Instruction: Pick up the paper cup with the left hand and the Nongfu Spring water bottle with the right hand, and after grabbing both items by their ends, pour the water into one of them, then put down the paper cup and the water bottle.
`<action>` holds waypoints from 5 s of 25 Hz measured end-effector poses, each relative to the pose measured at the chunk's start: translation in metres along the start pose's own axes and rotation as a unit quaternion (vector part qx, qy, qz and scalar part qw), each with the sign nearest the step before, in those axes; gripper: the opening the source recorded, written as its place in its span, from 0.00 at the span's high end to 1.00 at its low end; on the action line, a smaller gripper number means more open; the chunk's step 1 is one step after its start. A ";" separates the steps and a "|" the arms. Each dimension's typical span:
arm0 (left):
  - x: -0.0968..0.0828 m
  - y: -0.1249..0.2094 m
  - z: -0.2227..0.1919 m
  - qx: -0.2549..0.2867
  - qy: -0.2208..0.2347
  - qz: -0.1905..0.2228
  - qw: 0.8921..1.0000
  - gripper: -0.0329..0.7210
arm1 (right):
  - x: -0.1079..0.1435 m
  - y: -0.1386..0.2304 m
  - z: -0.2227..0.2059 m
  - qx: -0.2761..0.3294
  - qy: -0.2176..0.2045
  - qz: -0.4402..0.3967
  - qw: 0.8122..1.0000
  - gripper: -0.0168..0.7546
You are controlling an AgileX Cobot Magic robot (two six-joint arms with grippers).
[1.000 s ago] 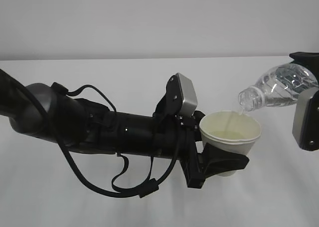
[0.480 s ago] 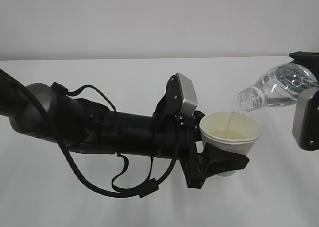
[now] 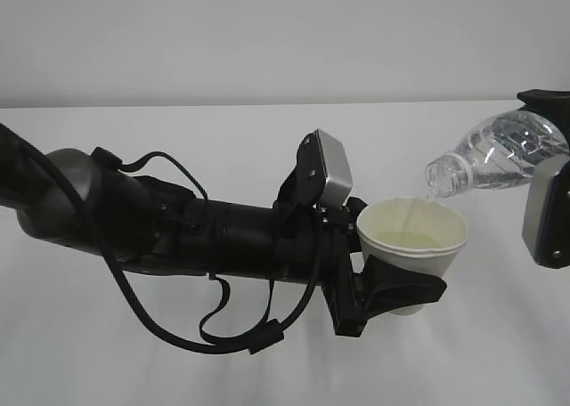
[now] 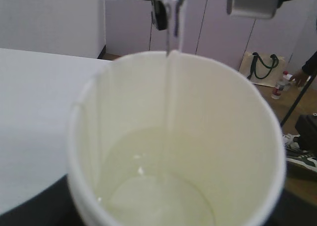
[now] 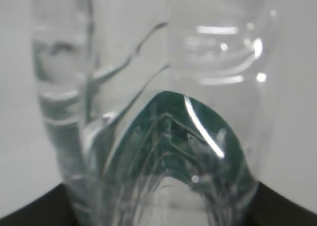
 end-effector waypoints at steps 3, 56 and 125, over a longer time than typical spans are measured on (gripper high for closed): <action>0.000 0.000 0.000 0.000 0.000 0.000 1.000 0.34 | 0.000 0.000 0.000 0.000 0.000 0.002 1.000 0.46; 0.000 0.000 0.000 0.000 0.000 0.000 1.000 0.34 | -0.001 0.000 0.000 0.000 0.003 0.013 1.000 0.46; 0.005 -0.008 0.002 -0.008 -0.023 -0.003 1.000 0.34 | 0.002 0.003 0.000 0.009 0.002 -0.652 0.758 0.46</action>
Point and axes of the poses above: a point on each arm's last joint axis where the gripper is mounted, z pointing back along that axis away from the gripper, x along the wrist's bending axis when the last joint is at zero, y = z × x, the point moved 8 cm from there along -z, pointing out along that axis toward the gripper, and after that the axes turned 14 degrees about z, right-handed, at the moved point
